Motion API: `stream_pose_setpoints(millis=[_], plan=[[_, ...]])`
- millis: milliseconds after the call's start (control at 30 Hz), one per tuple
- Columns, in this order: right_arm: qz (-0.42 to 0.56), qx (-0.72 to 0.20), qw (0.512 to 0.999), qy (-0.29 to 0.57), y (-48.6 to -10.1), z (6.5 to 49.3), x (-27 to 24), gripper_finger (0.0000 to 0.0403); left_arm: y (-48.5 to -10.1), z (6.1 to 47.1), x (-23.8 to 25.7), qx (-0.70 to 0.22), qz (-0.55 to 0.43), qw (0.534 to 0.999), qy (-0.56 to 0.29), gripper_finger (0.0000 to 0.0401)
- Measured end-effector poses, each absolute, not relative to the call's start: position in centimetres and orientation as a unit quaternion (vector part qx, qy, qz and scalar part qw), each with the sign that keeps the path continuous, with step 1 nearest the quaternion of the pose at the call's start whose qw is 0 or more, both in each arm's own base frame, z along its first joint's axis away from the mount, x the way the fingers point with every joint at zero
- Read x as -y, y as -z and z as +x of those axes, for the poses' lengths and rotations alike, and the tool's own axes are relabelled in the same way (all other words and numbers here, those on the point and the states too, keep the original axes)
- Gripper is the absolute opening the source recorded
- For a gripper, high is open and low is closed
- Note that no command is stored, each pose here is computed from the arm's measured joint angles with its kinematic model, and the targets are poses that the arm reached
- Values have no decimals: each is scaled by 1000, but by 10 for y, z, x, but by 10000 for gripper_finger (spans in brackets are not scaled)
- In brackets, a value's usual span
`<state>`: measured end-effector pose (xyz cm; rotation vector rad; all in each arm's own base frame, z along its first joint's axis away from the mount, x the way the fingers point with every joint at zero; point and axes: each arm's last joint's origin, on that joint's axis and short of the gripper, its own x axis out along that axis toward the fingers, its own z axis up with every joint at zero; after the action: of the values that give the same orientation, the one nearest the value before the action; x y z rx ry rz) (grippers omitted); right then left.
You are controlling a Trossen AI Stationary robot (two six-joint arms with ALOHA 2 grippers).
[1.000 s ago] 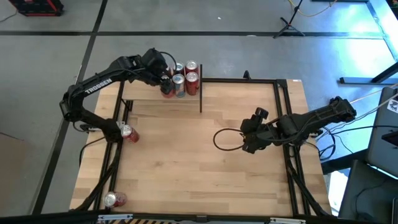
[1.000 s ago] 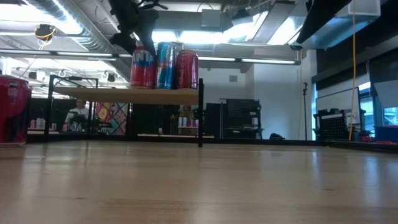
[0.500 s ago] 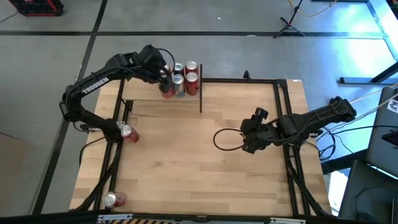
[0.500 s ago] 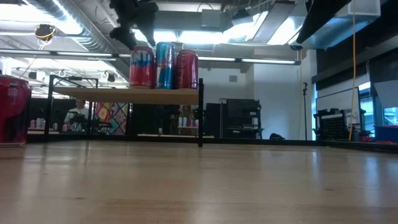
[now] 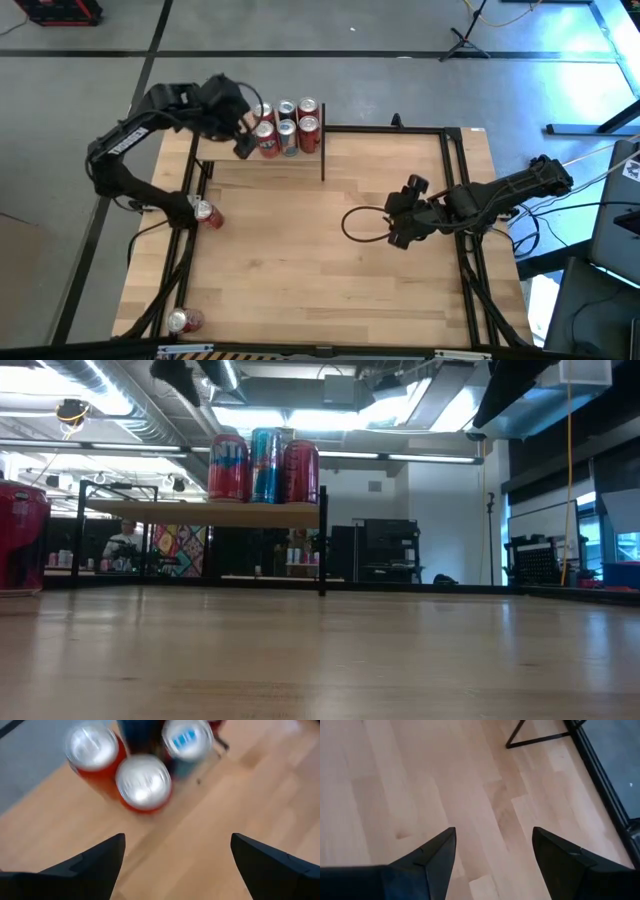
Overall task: Place canned beverage on shelf
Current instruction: Put the top red-white soda can on the shelf
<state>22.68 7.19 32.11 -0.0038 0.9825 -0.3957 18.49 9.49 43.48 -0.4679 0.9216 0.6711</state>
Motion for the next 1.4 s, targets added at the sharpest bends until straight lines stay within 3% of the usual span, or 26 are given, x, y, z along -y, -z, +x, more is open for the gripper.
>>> stream_pose_setpoints(millis=[133,500,800,1400], plan=[[-9,-472,864,175,-321,227,-73,248,-427,173,-71,-463,-214,802,-311,351],[-36,-460,874,151,-323,231,-74,248,-389,134,-37,-483,-326,742,-330,351],[-34,-456,878,143,-324,233,-75,248,-329,135,-31,-598,-303,687,-280,351],[-20,-448,884,133,-325,235,-76,248,-257,123,-26,-725,-254,602,-218,351]])
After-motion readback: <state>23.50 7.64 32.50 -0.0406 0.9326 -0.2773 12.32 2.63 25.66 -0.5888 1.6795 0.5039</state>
